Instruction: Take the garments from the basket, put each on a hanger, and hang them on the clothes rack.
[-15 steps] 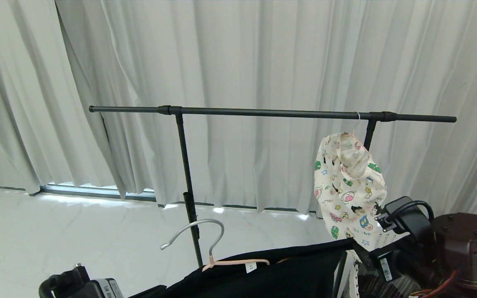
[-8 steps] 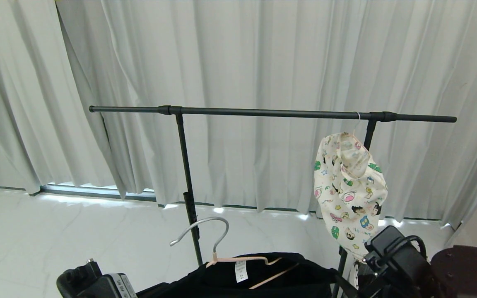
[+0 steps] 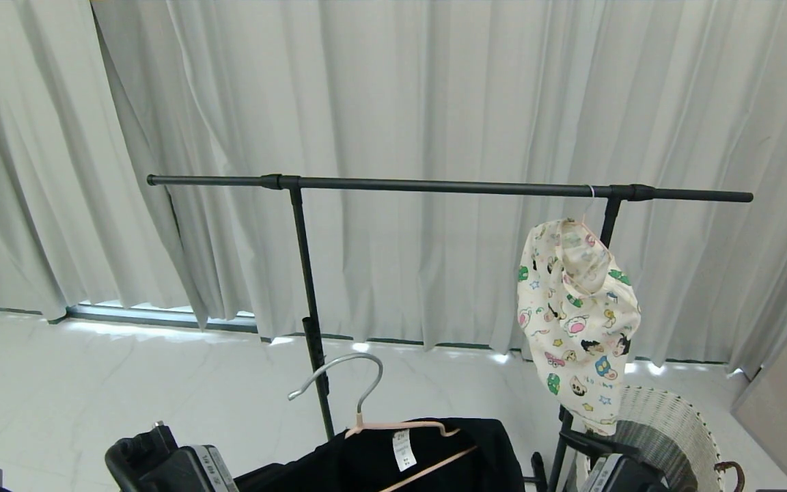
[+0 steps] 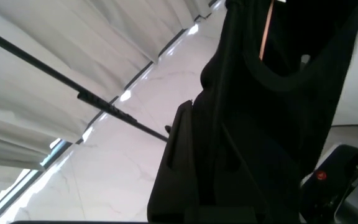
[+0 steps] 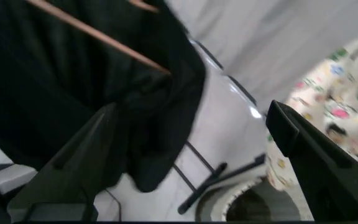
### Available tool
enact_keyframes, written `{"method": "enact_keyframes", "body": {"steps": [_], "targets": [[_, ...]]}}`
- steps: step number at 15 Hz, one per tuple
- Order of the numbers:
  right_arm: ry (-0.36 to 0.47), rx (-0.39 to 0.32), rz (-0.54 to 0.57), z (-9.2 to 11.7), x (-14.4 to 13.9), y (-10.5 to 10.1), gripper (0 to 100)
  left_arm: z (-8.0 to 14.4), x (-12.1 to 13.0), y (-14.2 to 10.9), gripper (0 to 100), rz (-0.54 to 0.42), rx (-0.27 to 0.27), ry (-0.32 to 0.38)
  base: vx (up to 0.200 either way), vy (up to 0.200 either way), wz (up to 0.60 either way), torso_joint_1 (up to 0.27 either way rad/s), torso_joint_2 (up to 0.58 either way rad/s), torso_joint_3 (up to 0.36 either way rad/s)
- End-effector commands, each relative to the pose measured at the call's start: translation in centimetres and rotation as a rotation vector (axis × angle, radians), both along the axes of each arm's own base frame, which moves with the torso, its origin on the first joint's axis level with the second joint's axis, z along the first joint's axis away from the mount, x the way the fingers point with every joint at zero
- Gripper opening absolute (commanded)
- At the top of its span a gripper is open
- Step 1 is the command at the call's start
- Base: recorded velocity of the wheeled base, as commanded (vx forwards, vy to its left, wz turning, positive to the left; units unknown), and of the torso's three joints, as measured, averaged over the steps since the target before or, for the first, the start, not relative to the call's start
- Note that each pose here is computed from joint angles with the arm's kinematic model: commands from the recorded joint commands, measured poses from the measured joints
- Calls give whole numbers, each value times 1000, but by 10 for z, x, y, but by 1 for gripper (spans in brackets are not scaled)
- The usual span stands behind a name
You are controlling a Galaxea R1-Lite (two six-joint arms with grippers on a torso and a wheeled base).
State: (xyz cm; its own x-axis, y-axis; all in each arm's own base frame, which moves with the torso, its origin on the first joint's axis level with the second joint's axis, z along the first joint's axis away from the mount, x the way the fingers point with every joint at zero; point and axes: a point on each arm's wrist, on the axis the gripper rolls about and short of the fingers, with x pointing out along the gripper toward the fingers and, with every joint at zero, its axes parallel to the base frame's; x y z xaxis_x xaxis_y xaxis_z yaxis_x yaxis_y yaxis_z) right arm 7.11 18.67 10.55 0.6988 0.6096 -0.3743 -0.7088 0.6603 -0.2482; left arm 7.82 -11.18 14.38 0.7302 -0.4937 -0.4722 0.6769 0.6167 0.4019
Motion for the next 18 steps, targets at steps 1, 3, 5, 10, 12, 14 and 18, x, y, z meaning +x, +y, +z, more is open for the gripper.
{"method": "enact_keyframes", "body": {"steps": [1, 3, 5, 10, 12, 14, 18], "targets": [[-8, -10, 42, 0, -7, 3, 100, -1, 0, 0, 0, 0, 2, 1, 0, 0, 0, 0, 0, 0], [-23, -24, 54, 0, -7, 3, 100, -1, 0, 0, 0, -1, 2, 1, 0, 0, 0, 0, 0, 0], [-24, 1, 89, 6, -6, 6, 100, -1, -3, 0, 0, -24, 2, 0, 0, 0, 0, 0, 0, 0], [30, 29, 414, 25, -7, 32, 100, -18, -33, 13, 0, -237, 5, 29, 0, 0, 0, 0, 0, 0], [70, -21, 540, 28, -10, 39, 100, -13, -35, 15, 0, -266, -30, 23, 0, 0, 0, 0, 0, 0], [96, -43, 573, 28, -8, 48, 100, -10, -35, 15, 0, -267, -45, 15, 0, 0, 0, 0, 0, 0], [114, -52, 574, 26, -3, 60, 100, -7, -41, 11, 0, -333, -56, 9, 0, 0, 0, 0, 0, 0]]}}
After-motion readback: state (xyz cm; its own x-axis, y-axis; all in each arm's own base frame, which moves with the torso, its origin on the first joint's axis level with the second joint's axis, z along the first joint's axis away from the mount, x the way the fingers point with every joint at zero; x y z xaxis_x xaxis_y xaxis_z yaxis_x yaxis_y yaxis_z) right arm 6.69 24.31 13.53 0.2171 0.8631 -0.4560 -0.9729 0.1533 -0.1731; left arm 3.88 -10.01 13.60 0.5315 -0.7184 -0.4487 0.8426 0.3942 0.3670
